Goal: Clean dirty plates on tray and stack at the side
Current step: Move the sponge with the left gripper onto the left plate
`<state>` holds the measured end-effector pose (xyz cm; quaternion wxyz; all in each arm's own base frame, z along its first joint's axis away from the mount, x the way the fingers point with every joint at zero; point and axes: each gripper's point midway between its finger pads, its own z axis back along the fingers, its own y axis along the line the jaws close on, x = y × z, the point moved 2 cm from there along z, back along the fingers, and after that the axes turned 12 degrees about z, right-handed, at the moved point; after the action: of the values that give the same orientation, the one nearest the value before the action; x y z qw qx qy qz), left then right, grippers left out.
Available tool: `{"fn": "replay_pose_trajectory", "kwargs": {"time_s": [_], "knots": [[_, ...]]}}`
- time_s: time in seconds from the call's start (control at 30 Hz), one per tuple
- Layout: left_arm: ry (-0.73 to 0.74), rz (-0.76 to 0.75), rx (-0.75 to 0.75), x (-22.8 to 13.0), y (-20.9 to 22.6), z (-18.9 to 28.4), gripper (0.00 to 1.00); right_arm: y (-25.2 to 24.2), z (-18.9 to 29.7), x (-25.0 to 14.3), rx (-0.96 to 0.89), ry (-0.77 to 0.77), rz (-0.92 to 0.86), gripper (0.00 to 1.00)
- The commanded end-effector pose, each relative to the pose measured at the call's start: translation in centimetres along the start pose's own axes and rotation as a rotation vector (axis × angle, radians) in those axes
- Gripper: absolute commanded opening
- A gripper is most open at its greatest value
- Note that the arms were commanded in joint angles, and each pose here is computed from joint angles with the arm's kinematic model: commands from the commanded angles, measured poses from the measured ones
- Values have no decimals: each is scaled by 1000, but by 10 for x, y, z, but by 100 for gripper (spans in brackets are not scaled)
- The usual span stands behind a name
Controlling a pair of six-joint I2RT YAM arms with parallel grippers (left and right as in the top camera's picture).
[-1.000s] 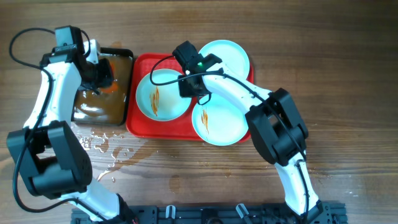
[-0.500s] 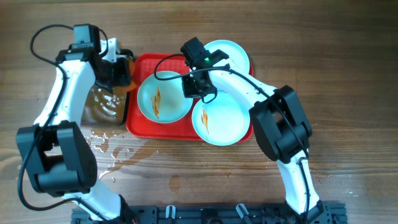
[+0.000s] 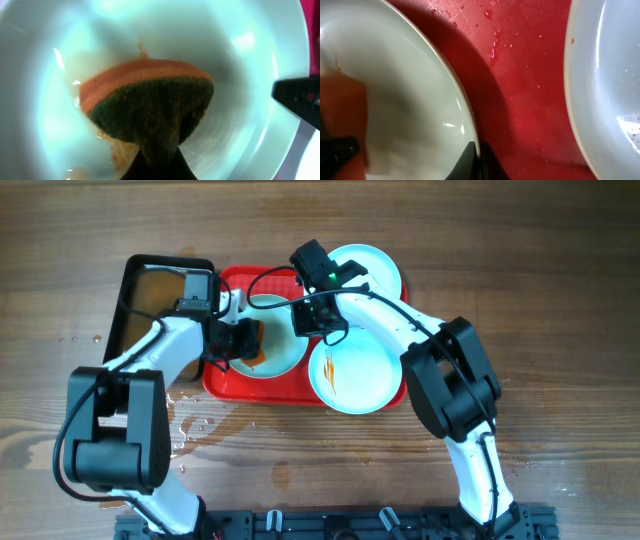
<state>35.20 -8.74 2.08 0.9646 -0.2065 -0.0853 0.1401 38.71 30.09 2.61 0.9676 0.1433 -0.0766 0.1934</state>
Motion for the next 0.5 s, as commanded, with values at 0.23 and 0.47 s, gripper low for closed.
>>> {"fn": "replay_pose_trajectory", "kwargs": {"time_s": [0.23, 0.47], "knots": [[-60, 105, 103, -8, 9, -23, 4, -1, -14, -7, 24, 36, 12, 4], [-383, 173, 452, 37, 60, 2, 4, -1, -14, -7, 24, 35, 12, 5]]}}
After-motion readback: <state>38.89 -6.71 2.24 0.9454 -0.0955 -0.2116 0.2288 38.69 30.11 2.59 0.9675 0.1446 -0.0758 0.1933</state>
